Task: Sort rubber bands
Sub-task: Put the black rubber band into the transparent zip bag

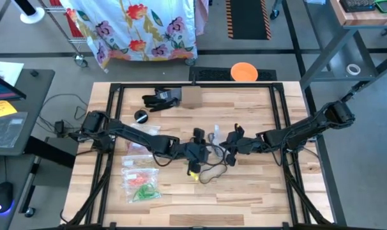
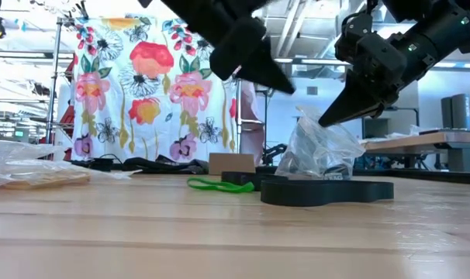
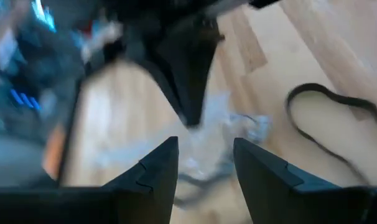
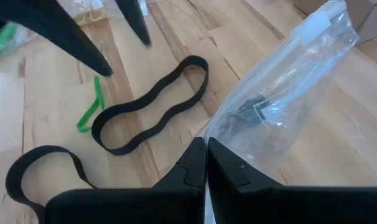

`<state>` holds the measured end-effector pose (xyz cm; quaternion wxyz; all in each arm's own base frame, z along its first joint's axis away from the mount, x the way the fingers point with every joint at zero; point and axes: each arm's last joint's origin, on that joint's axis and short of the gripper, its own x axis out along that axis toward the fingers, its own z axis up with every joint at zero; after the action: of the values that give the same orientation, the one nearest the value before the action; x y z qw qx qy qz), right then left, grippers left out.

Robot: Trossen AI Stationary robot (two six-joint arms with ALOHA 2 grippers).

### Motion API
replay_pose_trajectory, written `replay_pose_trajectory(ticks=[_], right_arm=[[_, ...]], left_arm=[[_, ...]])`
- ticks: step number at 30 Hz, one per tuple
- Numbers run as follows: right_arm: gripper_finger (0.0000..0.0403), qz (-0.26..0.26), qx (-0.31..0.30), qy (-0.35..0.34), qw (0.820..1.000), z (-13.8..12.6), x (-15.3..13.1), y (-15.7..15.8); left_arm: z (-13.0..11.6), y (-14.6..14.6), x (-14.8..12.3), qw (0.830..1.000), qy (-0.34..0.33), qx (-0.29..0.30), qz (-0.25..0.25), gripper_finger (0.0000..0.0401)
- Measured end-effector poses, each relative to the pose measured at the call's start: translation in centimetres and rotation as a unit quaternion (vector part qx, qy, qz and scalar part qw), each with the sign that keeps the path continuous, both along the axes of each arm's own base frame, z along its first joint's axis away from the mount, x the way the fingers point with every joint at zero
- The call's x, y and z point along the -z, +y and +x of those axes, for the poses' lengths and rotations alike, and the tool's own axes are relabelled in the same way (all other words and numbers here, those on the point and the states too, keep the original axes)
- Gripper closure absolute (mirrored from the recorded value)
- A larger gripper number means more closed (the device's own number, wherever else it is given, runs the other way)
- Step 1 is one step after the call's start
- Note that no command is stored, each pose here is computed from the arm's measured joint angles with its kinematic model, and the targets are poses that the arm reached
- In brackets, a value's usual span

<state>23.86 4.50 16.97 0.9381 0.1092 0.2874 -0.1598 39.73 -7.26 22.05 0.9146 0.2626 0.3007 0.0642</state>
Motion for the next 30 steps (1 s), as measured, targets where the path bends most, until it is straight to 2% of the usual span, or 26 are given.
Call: replay_pose_trajectory(ticks=[4,7,15,18,30], right_arm=[[0.0403,0.012,-0.014,0.0,1.0,0.0,0.0,0.1],[0.0403,0.016,-0.019,-0.005,1.0,0.1,-0.1,0.2],[0.0403,0.047,-0.063,-0.05,0.996,0.7,-0.9,0.7],[0.0403,0.055,-0.08,-0.061,0.993,0.8,-1.1,0.8],[0.0403,0.061,-0.076,-0.08,0.992,1.0,-1.4,0.7]], left_arm=[[0.7,0.3,0.1,0.992,0.011,0.066,0.109,0.0253],[1.1,1.0,0.2,0.983,0.018,0.105,0.149,0.0253],[1.0,1.6,0.9,0.968,0.053,0.182,0.165,0.0253],[1.1,1.7,0.8,0.965,0.051,0.182,0.184,0.0253],[0.8,1.7,1.3,0.966,0.081,0.175,0.174,0.0255]])
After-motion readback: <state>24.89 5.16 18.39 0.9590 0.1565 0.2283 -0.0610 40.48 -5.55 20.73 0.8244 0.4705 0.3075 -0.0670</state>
